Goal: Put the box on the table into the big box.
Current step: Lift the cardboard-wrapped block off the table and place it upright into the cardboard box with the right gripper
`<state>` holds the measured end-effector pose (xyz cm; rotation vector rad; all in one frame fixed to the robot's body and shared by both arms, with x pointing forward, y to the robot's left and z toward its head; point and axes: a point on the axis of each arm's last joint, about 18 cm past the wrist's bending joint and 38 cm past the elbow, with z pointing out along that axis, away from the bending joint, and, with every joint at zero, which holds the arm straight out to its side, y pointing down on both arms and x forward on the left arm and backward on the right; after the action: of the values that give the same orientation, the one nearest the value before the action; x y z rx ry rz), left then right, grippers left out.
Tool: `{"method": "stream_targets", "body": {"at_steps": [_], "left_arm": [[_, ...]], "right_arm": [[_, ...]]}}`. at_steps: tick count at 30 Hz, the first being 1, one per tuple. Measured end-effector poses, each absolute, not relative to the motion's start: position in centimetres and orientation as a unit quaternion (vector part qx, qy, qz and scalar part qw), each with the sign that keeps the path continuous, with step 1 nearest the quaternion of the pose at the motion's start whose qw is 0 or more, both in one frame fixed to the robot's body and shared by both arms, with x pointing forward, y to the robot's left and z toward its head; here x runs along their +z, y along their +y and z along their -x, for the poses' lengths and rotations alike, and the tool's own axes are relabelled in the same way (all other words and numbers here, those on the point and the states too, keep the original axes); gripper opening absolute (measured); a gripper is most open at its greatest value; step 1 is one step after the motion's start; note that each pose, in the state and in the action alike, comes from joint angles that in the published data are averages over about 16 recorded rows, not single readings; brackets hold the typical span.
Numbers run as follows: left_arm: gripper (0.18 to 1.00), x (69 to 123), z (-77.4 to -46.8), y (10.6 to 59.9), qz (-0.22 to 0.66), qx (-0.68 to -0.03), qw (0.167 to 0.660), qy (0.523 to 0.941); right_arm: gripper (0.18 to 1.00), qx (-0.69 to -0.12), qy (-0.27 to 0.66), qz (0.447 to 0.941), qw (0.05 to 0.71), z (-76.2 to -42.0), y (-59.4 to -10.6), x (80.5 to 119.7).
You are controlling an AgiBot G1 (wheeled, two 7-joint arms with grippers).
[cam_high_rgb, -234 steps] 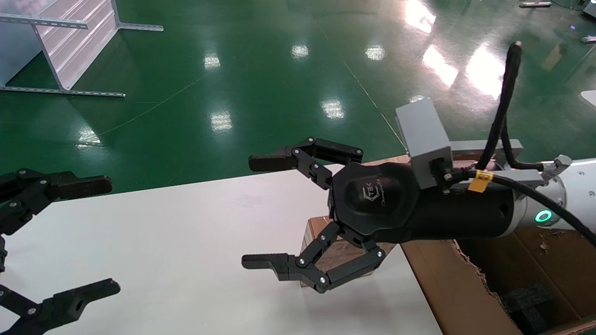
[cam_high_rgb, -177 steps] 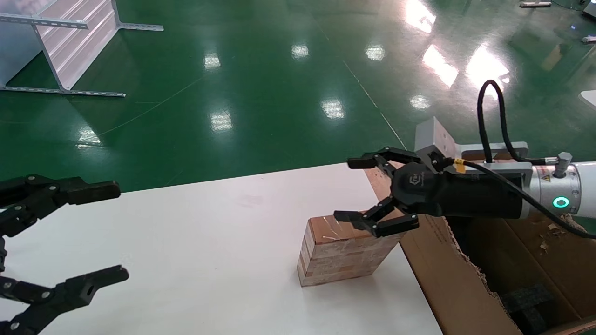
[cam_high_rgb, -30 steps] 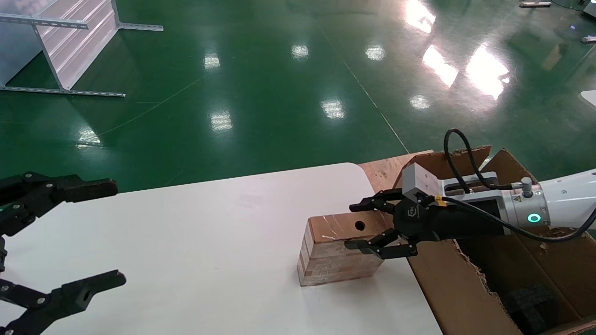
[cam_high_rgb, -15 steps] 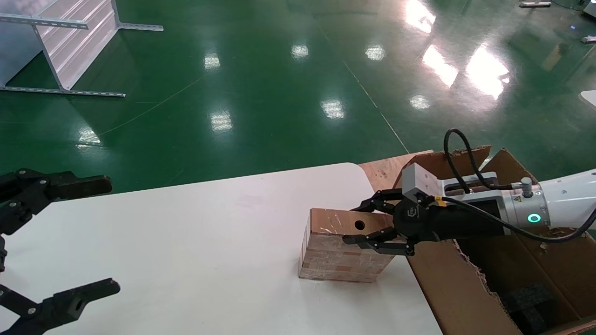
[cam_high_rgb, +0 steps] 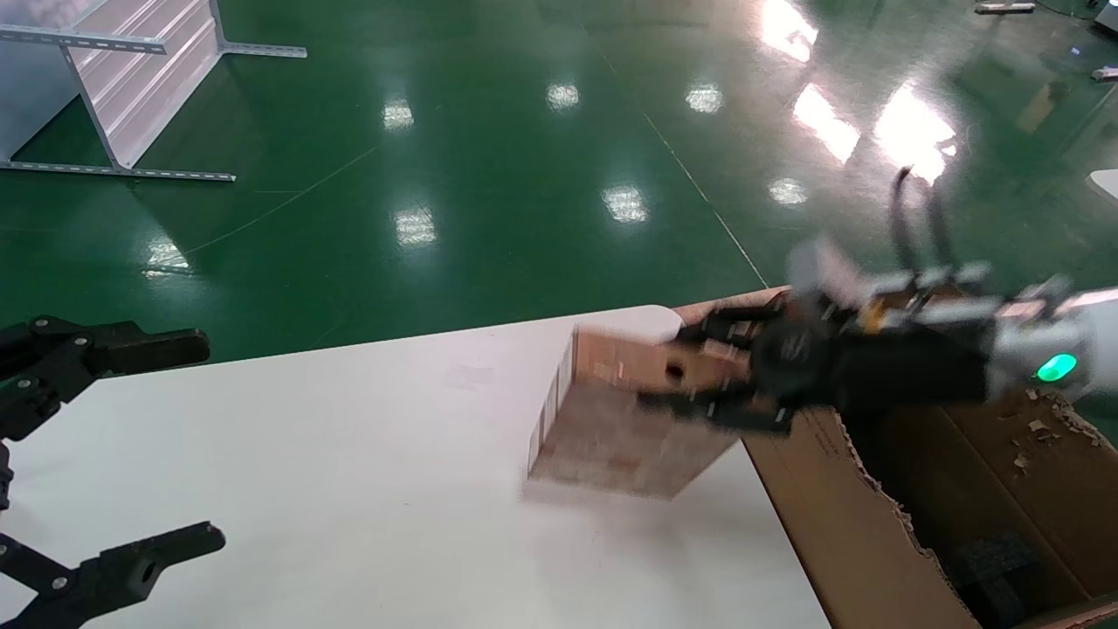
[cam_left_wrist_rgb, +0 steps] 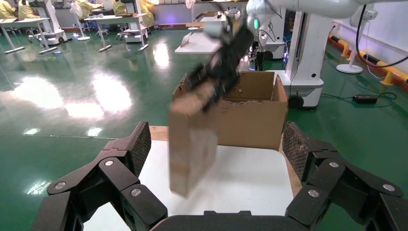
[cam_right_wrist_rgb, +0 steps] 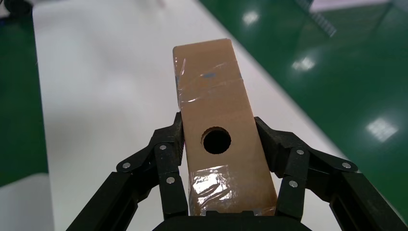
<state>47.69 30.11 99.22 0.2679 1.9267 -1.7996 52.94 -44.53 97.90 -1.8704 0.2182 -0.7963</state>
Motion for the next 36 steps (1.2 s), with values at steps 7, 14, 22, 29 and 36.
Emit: {"method": "stream_targets", "body": {"at_steps": [7,14,22,29,36], "left_arm": [[1.001,99.2,-47.7,30.1,-0.098,-0.659,0.243,0.705],[1.001,99.2,-47.7,30.1,-0.098,-0.659,0.243,0.705],[1.001,99.2,-47.7,30.1,-0.098,-0.659,0.243,0.705],[1.001,99.2,-47.7,30.1,-0.098,-0.659,0.243,0.705],[1.001,99.2,-47.7,30.1,-0.098,-0.659,0.243,0.705]], "right_arm": [[0.503,-0.403,0.118,0.736,0.531,-48.7,-48.9,104.0],[0.502,-0.481,0.18,0.691,0.508,-44.0,-55.2,106.5],[0.501,-0.525,0.263,0.655,0.475,-41.2,-61.5,104.8],[0.5,-0.522,0.327,0.637,0.462,-41.0,-64.8,101.3],[0.499,-0.501,0.383,0.619,0.468,-41.5,-66.6,97.1]]}}
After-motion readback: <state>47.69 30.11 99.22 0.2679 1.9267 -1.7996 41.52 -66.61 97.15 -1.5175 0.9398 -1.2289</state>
